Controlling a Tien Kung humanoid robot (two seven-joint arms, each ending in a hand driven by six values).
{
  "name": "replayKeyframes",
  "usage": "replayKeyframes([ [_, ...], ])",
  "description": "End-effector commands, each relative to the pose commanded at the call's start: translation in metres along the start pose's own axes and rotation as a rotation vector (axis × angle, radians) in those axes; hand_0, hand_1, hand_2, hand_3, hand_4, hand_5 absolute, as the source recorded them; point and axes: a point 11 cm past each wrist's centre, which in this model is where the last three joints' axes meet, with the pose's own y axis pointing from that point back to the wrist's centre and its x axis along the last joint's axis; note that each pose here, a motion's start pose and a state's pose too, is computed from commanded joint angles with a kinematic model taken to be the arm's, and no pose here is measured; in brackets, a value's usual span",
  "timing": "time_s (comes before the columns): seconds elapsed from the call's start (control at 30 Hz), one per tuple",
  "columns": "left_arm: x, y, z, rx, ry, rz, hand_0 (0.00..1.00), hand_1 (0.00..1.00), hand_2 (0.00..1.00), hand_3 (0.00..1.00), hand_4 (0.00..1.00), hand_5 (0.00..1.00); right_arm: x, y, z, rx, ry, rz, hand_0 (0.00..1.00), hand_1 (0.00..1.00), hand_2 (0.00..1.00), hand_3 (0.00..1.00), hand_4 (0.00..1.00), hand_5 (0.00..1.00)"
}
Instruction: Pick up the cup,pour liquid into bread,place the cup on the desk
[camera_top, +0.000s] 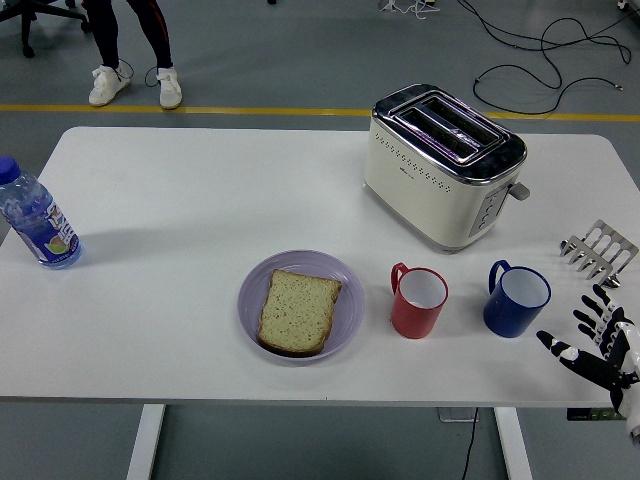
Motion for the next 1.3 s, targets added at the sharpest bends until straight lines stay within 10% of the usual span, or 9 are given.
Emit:
replayKeyframes([
  [1.3,-0.003,0.000,-0.005,0.010,-0.006,-0.004,0.673,0.711,0.739,0.663,0.417,0.956,-0.046,-0.044,0.007,0.000,-0.013,-0.013,0.920,0.859,0.929,0.998,0.998,0.109],
])
